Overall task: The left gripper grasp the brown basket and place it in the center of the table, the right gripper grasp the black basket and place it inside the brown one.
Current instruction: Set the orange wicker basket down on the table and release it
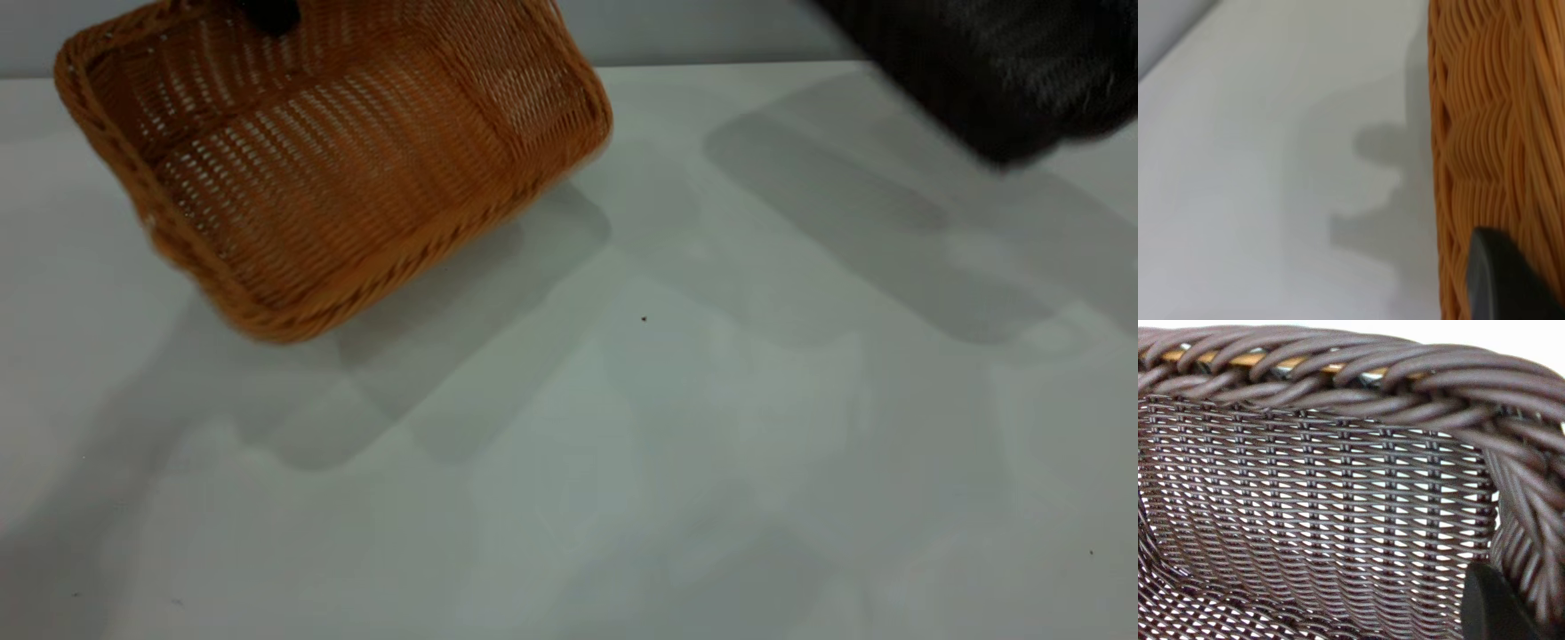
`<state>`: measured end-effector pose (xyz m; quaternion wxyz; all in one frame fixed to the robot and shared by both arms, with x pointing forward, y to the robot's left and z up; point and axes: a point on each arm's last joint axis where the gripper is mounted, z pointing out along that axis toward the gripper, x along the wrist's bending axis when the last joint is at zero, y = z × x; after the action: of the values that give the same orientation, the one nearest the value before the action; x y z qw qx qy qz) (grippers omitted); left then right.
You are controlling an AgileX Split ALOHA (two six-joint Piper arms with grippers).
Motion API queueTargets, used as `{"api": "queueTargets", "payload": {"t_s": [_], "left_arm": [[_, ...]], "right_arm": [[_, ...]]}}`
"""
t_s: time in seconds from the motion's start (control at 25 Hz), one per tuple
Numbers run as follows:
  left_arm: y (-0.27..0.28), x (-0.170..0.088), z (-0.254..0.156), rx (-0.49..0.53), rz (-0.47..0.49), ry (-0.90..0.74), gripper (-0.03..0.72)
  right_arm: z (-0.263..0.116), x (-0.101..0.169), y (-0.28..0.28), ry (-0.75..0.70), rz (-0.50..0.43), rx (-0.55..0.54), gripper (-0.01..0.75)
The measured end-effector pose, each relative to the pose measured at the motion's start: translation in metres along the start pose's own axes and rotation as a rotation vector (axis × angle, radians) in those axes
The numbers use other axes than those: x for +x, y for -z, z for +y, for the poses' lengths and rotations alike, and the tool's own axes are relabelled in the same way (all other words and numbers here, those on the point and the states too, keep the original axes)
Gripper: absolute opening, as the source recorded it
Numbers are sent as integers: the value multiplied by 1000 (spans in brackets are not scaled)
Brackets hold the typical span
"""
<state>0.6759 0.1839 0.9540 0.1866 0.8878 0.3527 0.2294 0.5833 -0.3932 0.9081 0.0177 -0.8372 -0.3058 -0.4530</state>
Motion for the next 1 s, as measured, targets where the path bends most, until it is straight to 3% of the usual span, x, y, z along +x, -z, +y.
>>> {"api": "queueTargets", "payload": {"t_s": [0.12,0.24,0.4,0.56,0.84,1.0], "left_arm": [[-4,-23,10,-9,-53,-145,79],[-15,-57,21,-34,-123,-321,79],[-35,-104,25,-46,-218,-527,79],[-48,-131,26,-69,-259,-635,79],[-55,-144,30,-110,-232,-710,90],[-56,-144,32,-126,-210,-750,158]], "right_arm": [[1,14,12,63,178,49,76],[-4,22,14,115,259,92,76],[-3,21,14,128,246,89,76],[-3,20,14,130,240,88,76],[-3,20,14,142,237,95,76],[-4,20,14,143,234,101,76]]}}
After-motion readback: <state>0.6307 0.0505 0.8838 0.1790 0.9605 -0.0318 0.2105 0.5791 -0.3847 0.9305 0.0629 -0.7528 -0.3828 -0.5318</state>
